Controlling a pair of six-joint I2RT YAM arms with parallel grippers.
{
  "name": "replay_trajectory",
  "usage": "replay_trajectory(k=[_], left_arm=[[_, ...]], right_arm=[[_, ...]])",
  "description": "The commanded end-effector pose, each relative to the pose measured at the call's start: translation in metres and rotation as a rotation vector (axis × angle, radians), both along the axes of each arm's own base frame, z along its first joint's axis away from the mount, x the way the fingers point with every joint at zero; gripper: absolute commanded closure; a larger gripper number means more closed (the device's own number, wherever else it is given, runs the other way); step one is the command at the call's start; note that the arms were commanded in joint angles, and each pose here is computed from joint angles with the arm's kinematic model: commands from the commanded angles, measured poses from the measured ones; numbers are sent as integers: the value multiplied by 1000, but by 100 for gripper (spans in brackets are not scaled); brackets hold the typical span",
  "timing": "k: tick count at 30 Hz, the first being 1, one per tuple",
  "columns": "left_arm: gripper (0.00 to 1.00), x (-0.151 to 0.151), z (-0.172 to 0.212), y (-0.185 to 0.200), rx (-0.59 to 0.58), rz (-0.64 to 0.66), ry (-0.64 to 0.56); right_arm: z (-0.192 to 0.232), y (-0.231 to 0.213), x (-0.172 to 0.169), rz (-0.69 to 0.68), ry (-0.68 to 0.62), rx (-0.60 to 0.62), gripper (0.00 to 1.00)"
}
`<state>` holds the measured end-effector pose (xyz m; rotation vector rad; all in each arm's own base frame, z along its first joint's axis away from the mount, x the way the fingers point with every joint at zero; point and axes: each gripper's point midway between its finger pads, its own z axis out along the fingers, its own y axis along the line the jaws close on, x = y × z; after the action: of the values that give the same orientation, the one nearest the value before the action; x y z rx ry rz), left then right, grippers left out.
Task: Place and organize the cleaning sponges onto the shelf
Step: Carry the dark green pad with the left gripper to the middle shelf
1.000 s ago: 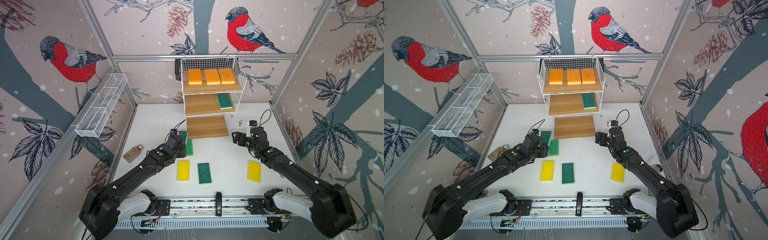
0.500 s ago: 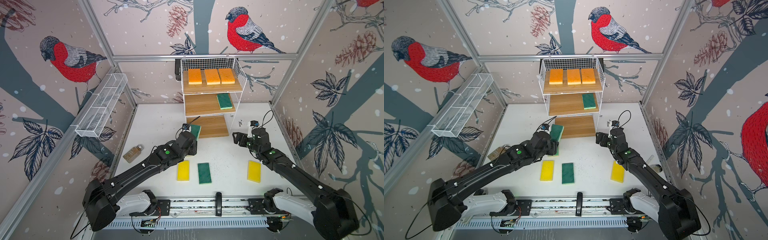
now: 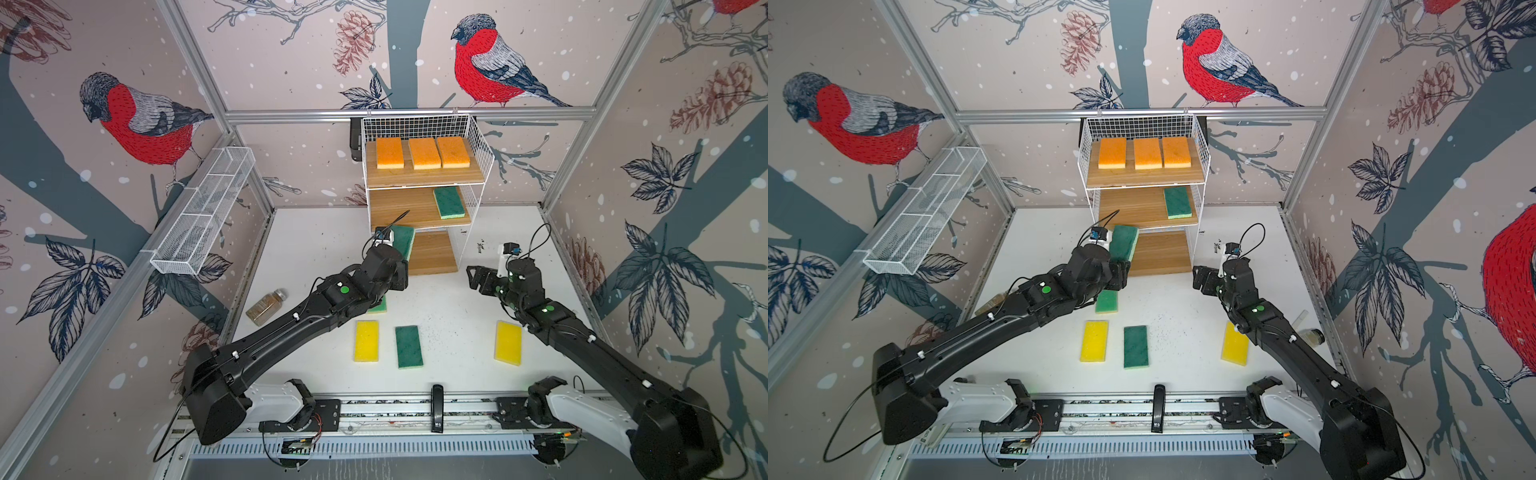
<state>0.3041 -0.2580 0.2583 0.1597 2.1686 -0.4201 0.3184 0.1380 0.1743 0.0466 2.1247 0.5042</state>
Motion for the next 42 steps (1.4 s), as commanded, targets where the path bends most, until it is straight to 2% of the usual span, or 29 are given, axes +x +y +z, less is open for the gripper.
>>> replay_trajectory(k=[1, 15, 31, 42], left_arm=[[37, 10, 18, -9, -25, 0, -56], [37, 42, 45, -32, -39, 46, -160], [36, 82, 47, -51, 0, 144, -210], [36, 101, 47, -64, -24, 186, -248]], right_arm=[[3, 0, 0, -1, -8, 11, 11], [9, 3, -3, 17, -20, 28, 11], [11, 4, -6, 31, -28, 26, 10], [10, 6, -7, 48, -30, 27, 10]])
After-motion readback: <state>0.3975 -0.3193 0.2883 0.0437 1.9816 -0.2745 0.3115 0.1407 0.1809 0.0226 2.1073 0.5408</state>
